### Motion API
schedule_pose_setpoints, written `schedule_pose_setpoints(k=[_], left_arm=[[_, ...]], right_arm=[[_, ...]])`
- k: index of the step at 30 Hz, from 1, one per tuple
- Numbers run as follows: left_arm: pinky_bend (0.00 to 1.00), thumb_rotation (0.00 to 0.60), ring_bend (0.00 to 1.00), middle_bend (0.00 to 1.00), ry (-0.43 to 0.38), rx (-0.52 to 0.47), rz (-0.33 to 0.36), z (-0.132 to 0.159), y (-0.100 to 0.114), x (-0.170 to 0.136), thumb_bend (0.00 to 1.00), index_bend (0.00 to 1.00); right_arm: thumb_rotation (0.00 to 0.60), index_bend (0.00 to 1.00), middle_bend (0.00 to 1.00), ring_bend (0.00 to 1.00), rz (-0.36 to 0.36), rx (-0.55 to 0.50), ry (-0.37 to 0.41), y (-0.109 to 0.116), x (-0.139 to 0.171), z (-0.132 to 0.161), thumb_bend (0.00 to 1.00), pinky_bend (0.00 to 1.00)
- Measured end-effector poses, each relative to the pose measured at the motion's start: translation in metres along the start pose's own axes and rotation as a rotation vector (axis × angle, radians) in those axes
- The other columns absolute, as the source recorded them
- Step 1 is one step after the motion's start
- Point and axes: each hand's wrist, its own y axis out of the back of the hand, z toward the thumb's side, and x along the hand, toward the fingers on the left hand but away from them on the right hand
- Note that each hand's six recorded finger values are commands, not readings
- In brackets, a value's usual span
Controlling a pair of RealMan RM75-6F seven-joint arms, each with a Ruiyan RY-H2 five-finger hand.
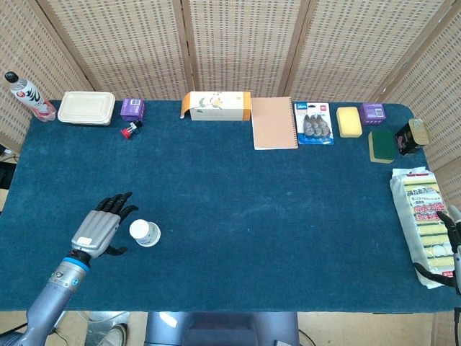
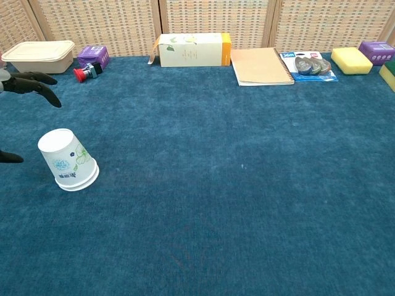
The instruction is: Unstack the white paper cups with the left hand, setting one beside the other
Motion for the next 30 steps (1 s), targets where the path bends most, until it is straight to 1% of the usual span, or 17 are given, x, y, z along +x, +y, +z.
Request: schedule_pose_setpoints(k=[3, 8, 20, 23, 30], left_arm=[[0.08, 0.6, 0.0, 0.0, -0.003, 0.012, -0.001, 0.004, 0.001, 0.004, 0.18, 0.23], [0.08, 0.6, 0.0, 0.0, 0.002, 0.021, -0.003, 0.007, 0.001, 0.008, 0.18, 0.23], [0.08, 0.6, 0.0, 0.0, 0.007, 0.025, -0.034, 0.014, -0.007, 0.021, 0.19, 0.24], [0.08, 0.6, 0.0, 0.0, 0.008, 0.024, -0.045, 0.014, -0.009, 0.023, 0.2, 0.26], [0.08, 0.6, 0.0, 0.0, 0.009, 0.018, -0.064, 0.015, -0.012, 0.026, 0.23, 0.36]], right_arm=[[0.6, 0.07, 0.0, 0.0, -0.001, -0.001, 0.0, 0.0, 0.0, 0.0, 0.0, 0.0], [0.6, 0.07, 0.0, 0.0, -0.001, -0.002, 0.0, 0.0, 0.0, 0.0, 0.0, 0.0], [0.6, 0.07, 0.0, 0.0, -0.004, -0.013, -0.006, 0.002, -0.001, -0.002, 0.0, 0.0], [0.6, 0.07, 0.0, 0.0, -0.005, -0.016, -0.007, 0.002, -0.001, -0.003, 0.0, 0.0], [0.6, 0.07, 0.0, 0.0, -0.005, -0.021, -0.008, 0.002, -0.001, -0.003, 0.0, 0.0]])
